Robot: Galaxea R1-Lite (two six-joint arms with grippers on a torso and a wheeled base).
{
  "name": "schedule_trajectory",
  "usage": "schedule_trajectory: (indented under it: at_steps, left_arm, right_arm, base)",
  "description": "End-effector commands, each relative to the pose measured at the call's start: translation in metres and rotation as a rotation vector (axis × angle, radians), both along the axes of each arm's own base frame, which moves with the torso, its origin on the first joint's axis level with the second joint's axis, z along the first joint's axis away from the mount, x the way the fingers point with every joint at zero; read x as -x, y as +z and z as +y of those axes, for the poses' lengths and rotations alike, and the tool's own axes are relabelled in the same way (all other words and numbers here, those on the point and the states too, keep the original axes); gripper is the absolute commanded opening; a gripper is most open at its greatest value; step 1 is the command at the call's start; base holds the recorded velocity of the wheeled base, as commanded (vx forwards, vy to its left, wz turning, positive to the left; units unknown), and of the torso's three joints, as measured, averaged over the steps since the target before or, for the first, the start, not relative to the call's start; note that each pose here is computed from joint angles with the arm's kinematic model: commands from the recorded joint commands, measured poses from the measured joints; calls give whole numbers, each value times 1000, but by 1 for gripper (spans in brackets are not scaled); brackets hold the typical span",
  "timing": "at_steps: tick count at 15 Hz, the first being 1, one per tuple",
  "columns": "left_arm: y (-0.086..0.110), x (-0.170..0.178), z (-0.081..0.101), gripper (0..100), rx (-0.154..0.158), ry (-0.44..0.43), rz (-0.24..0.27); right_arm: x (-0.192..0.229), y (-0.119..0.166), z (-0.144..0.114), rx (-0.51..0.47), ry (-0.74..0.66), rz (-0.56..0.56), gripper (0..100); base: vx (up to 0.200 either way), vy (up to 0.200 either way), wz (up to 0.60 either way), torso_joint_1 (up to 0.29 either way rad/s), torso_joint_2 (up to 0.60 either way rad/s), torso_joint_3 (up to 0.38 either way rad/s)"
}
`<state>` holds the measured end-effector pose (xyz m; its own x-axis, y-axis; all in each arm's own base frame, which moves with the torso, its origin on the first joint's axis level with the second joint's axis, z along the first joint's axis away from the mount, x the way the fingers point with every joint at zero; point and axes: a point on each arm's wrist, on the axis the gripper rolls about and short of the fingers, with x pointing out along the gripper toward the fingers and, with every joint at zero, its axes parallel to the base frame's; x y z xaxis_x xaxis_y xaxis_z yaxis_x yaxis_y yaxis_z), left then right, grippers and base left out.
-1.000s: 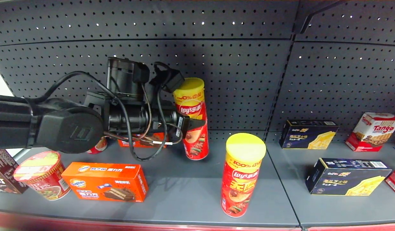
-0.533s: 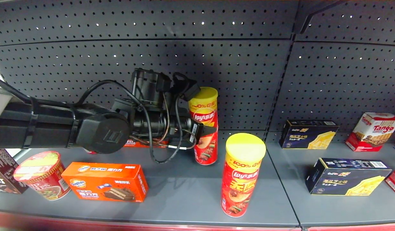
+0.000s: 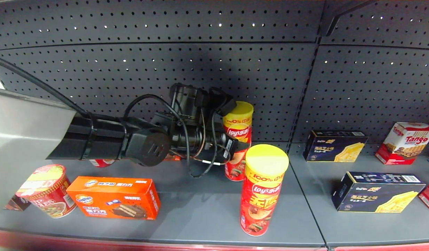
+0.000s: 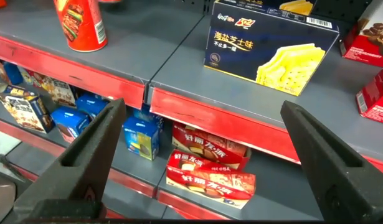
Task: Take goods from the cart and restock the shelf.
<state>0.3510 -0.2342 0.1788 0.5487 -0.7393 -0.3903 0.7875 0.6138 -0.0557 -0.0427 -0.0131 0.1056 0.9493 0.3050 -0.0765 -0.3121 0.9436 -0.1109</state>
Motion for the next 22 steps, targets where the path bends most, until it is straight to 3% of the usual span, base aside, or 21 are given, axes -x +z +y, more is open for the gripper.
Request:
schedule_trajectory:
  at_steps: [1,17,18,22]
  left_arm:
    - [-6,-4,-5,0,-3,-4,5]
    - [-22,-20,-17,0,-8,-4,4]
    - [-22,-20,-17,100,-6,-4,1]
    - [-23,-21,-19,100,-2,-5,-4]
  right_arm:
    - [0,0,0,-1,1,-1,100]
    - [0,-1,0,-2,-3,7,100]
    - [0,-1,0,-2,-3,7,100]
    - [0,-2,0,-2,-3,9,100]
  base:
    - [0,0,0,0,0,0]
    - [0,0,0,0,0,0]
    - [0,0,0,0,0,0]
    - [0,0,0,0,0,0]
